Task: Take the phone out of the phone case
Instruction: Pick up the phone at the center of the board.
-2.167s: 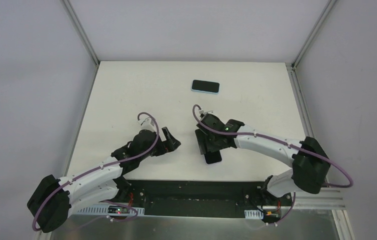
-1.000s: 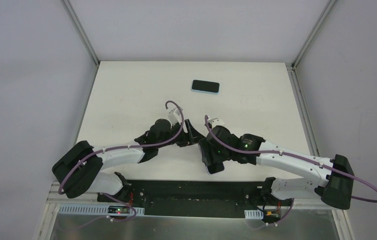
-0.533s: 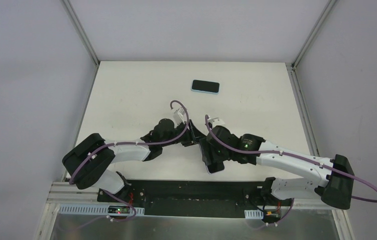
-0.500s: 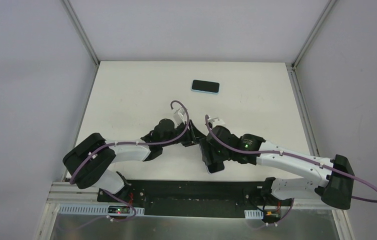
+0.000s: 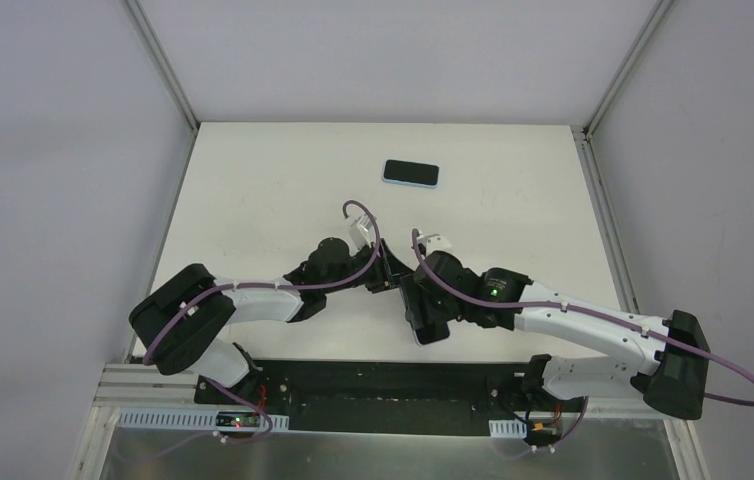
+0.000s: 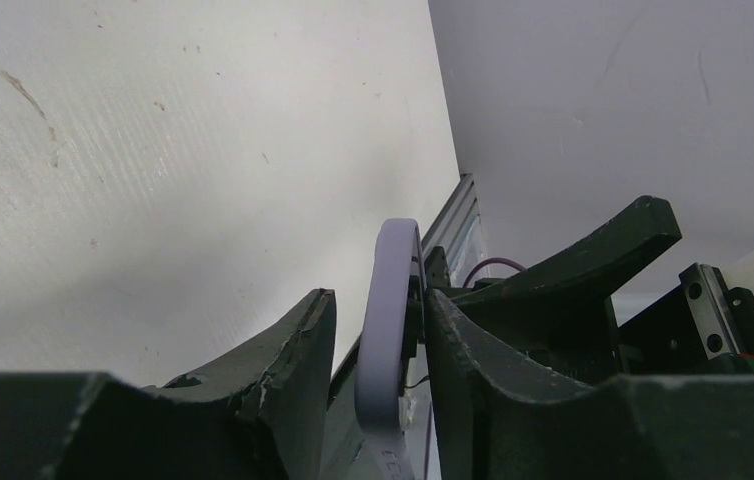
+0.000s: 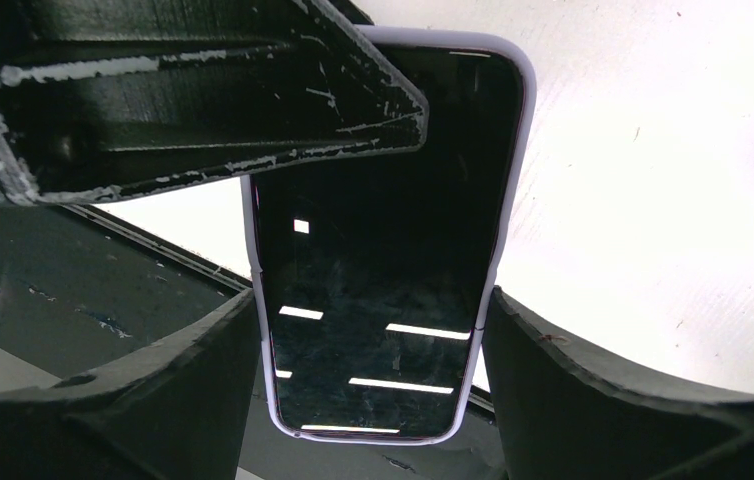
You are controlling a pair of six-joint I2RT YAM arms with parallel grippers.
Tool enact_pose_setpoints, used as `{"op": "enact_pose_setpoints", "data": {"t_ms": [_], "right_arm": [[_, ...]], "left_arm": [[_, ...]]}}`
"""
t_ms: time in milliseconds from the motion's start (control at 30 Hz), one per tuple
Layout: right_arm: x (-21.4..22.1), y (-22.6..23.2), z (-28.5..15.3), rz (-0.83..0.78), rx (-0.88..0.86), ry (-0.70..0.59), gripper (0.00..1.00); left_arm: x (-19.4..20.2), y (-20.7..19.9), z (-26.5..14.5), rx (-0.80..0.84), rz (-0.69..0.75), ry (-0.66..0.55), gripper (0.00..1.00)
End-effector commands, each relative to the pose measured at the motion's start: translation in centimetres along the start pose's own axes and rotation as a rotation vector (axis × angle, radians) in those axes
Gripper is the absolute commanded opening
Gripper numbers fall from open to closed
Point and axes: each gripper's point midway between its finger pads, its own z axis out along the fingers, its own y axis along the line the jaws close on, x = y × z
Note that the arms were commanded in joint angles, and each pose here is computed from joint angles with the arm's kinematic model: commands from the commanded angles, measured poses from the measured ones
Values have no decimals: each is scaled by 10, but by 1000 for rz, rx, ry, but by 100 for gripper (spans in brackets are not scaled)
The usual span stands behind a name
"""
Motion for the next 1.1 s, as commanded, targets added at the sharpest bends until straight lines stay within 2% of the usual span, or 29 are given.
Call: {"op": "enact_pose_setpoints", "data": {"t_ms": [0, 500, 733, 767, 933, 967, 1067], "right_arm": [[-24, 11, -11, 22, -40, -91, 0], [-22, 9, -11, 21, -36, -91, 0], [-21, 7, -12, 29, -33, -92, 2], [-21, 7, -12, 31, -31, -93, 10], [-22, 7, -15, 50, -31, -100, 77], [-23, 6, -16, 54, -31, -104, 84], [-23, 6, -18, 62, -36, -109, 94]], "left_arm": [[-5, -28, 5, 92, 24, -5, 37], [-2, -28, 8, 95, 14, 5, 16], [-1, -31, 7, 104, 18, 5, 0], [-1, -31, 6, 105, 19, 5, 0], [-4, -33, 3, 110, 17, -13, 0], [-4, -34, 2, 111, 16, -18, 0], [-7, -35, 0, 109, 11, -34, 0]]}}
